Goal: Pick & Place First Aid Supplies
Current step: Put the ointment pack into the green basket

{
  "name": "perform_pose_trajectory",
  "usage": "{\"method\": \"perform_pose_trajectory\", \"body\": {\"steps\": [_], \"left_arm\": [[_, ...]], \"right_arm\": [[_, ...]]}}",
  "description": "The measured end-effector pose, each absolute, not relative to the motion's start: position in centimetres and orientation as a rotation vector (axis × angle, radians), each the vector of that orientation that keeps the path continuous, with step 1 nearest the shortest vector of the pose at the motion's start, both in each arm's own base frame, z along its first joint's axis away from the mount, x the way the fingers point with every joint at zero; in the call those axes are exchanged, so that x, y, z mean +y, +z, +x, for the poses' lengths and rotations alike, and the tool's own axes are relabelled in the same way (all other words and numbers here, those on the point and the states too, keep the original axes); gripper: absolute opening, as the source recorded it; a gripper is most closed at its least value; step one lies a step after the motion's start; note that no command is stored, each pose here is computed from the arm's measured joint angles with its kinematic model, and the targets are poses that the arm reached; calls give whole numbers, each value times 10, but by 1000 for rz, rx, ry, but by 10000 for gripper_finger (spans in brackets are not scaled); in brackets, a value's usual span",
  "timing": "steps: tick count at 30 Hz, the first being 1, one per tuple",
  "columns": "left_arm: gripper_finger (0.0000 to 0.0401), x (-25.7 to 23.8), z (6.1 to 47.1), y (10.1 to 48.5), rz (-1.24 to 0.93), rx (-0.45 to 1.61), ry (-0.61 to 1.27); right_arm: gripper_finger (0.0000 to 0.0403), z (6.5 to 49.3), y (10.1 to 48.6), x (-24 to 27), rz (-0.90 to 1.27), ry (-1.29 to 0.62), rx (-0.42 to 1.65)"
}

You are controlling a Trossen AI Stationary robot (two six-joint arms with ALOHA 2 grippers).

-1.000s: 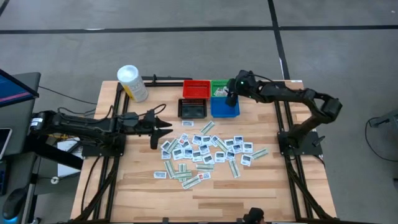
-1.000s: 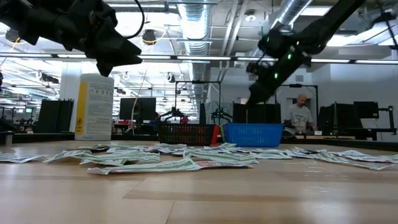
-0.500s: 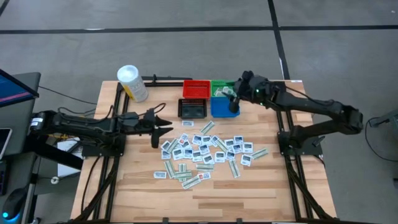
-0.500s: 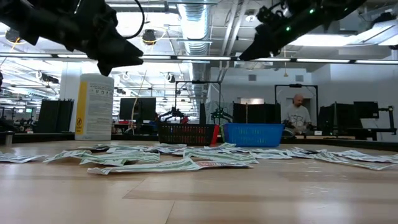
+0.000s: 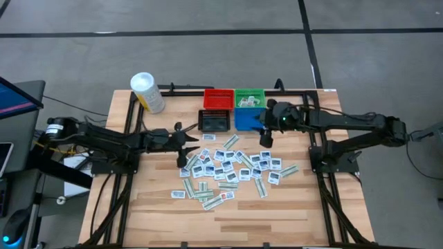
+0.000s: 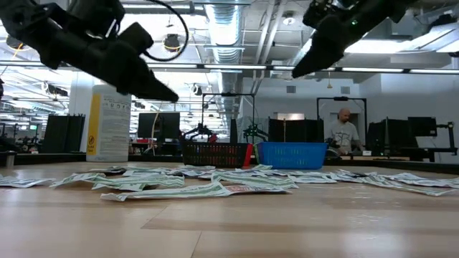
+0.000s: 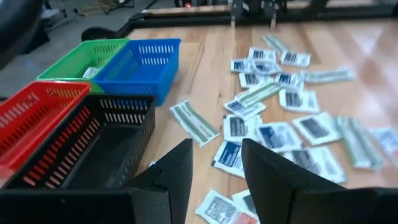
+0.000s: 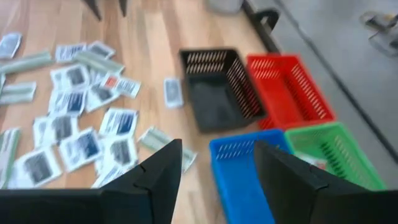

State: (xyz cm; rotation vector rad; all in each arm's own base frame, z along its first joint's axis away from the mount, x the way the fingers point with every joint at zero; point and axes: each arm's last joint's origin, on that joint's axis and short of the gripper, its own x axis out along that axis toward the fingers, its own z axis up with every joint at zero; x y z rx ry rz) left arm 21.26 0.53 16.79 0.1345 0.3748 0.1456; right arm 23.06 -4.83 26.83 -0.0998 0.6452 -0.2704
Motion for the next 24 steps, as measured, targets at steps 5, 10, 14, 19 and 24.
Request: {"method": "perform_pose_trajectory", "body": {"steps": [5,10,14,19,24], "left_arm": [[140,5,219,150,161,456,111],[140,2,224,139,162,486,78],[140,2,227,132,163,501,78],[140,2,229,115,162,575,66],[140,1,238,107,159,589,52]], "right_arm": [[187,227,262,-41,-79,-246,721],[180,226,259,-36,-85,-226,757],[175,225,259,-35,-88,-218,763],[170,225,259,-35,-88,-219,763],[168,225,259,-35,-88,-219,763]]}}
